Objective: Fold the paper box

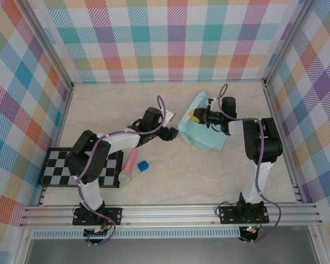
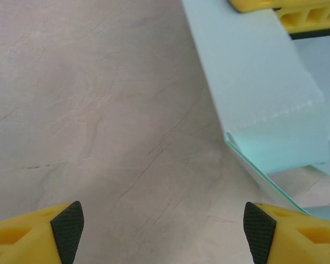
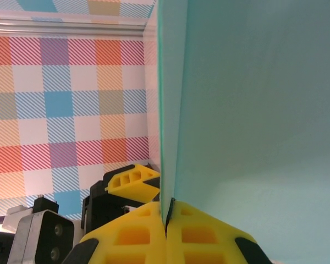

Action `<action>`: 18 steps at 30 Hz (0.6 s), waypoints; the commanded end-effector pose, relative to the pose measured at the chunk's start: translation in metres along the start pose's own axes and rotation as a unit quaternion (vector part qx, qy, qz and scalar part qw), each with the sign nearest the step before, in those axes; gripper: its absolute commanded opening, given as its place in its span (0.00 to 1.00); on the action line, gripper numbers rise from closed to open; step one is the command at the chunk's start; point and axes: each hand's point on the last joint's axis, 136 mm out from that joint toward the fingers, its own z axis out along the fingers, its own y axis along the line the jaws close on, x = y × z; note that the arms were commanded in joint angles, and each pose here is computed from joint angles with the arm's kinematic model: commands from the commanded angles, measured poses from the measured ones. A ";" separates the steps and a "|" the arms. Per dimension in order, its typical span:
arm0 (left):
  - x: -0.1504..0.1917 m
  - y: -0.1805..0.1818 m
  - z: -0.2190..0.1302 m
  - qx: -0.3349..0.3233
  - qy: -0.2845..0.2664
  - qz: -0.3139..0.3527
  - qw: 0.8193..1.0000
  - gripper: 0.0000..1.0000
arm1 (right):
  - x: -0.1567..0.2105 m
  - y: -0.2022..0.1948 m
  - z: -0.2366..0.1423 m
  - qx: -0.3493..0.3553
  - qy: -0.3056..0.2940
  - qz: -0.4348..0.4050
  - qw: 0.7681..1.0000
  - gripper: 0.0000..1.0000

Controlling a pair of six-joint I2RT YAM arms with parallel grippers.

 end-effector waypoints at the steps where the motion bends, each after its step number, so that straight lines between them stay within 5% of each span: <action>1: 0.004 -0.024 0.011 0.038 -0.016 -0.036 0.999 0.79 | 0.015 -0.009 0.005 -0.004 0.011 -0.004 1.000 0.00; 18: 0.009 -0.061 0.039 0.064 -0.016 -0.096 0.993 0.80 | 0.022 -0.025 -0.017 -0.014 -0.010 -0.017 1.000 0.00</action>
